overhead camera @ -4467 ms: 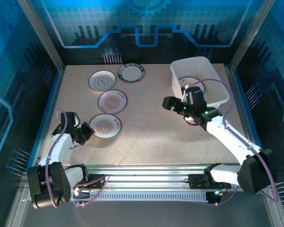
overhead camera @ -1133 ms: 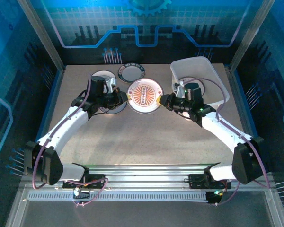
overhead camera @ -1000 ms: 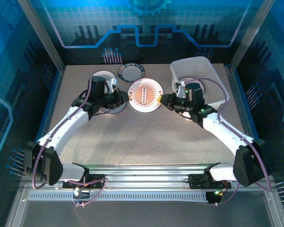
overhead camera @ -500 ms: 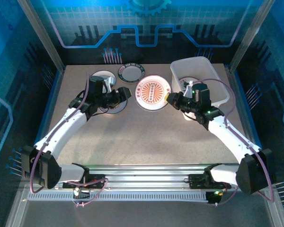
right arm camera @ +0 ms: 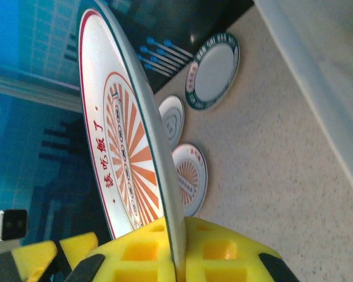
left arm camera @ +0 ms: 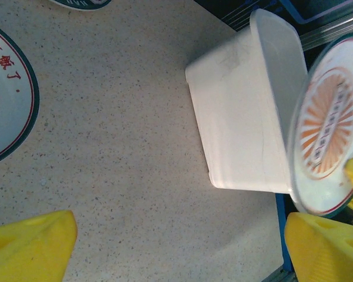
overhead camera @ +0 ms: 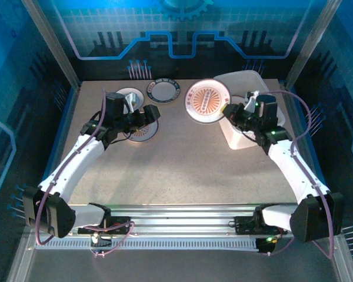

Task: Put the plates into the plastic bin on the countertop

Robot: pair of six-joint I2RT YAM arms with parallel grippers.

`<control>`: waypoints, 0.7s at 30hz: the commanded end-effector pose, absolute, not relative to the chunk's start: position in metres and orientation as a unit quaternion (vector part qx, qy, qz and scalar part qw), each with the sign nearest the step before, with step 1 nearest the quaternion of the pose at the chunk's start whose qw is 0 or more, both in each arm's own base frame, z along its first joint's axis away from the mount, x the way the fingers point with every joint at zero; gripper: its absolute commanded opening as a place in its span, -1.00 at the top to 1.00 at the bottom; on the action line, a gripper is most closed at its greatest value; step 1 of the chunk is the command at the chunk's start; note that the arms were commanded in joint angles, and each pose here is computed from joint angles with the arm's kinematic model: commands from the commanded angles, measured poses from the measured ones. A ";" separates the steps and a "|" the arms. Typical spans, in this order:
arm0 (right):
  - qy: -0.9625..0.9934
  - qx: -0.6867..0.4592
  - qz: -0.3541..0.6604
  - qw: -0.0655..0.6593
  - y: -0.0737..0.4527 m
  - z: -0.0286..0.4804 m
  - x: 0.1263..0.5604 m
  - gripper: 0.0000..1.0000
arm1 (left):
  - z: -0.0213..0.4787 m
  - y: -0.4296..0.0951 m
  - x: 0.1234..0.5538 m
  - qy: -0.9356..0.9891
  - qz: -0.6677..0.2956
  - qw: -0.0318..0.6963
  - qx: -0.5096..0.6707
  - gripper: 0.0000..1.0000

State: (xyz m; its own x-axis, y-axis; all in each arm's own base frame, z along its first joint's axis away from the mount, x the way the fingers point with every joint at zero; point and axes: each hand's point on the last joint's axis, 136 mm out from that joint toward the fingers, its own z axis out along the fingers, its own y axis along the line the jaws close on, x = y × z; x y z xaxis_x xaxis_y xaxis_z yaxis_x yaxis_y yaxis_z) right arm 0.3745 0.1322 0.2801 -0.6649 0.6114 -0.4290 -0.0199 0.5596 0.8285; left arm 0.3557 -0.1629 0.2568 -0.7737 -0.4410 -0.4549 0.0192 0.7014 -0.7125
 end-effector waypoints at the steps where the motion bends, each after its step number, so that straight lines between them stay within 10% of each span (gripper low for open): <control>1: 0.775 0.183 0.431 0.425 0.111 0.328 0.386 1.00 | 0.266 -0.159 0.361 0.864 -0.363 0.329 -0.119 -0.84; 21: 0.754 0.425 0.294 0.406 -0.009 0.247 0.459 1.00 | 0.246 -0.181 0.427 0.889 -0.350 0.269 -0.124 -0.83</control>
